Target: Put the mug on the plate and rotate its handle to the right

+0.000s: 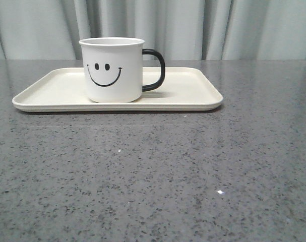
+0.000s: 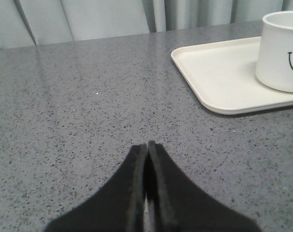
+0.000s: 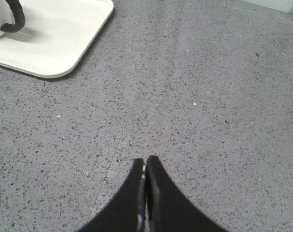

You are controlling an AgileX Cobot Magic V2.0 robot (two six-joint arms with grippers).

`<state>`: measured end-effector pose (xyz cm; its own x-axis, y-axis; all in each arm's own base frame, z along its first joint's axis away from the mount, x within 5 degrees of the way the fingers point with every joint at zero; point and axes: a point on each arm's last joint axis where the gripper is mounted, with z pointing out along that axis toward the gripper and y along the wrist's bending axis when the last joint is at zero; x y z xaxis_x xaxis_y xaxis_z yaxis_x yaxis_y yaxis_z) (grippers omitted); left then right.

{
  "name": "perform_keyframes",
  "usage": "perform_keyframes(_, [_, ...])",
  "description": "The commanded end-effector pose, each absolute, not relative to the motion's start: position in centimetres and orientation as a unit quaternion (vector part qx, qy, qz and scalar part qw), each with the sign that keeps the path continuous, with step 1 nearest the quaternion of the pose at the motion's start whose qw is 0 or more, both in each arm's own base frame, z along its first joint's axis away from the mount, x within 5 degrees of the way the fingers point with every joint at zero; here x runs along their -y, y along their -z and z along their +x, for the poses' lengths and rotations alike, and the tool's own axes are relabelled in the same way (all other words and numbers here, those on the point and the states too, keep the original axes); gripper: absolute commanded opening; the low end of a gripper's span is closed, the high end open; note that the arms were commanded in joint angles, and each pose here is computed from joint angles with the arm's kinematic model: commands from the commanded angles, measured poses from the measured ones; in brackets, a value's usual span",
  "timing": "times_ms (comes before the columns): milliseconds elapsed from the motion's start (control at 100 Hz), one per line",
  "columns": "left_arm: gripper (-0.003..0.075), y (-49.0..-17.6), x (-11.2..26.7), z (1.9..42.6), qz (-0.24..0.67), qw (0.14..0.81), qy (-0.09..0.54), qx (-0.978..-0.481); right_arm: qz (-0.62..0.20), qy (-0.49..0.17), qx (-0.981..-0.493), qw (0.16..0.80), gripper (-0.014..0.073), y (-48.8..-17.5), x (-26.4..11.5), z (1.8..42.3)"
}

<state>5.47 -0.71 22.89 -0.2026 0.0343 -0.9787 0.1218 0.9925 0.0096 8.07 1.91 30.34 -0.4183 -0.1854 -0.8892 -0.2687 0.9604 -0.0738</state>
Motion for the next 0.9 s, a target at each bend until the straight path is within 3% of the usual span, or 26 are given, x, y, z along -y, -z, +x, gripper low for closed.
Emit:
perform_keyframes(0, [-0.0020, -23.6, 0.6, 5.3, 0.048, 0.679, 0.030, -0.732, -0.123, -0.035, -0.817, 0.563, -0.0067, -31.8, -1.8, 8.3])
perform_keyframes(580, [-0.0020, -20.7, 0.5, 5.4, 0.039, 0.727, 0.033, -0.685, -0.123, -0.035, -0.817, 0.563, -0.0067, -31.8, -1.8, 8.3])
perform_keyframes(890, [-0.0020, -20.9, 0.5, 5.4, 0.040, 0.733, 0.031, -0.678, -0.123, -0.035, -0.817, 0.563, -0.0067, -31.8, -1.8, 8.3])
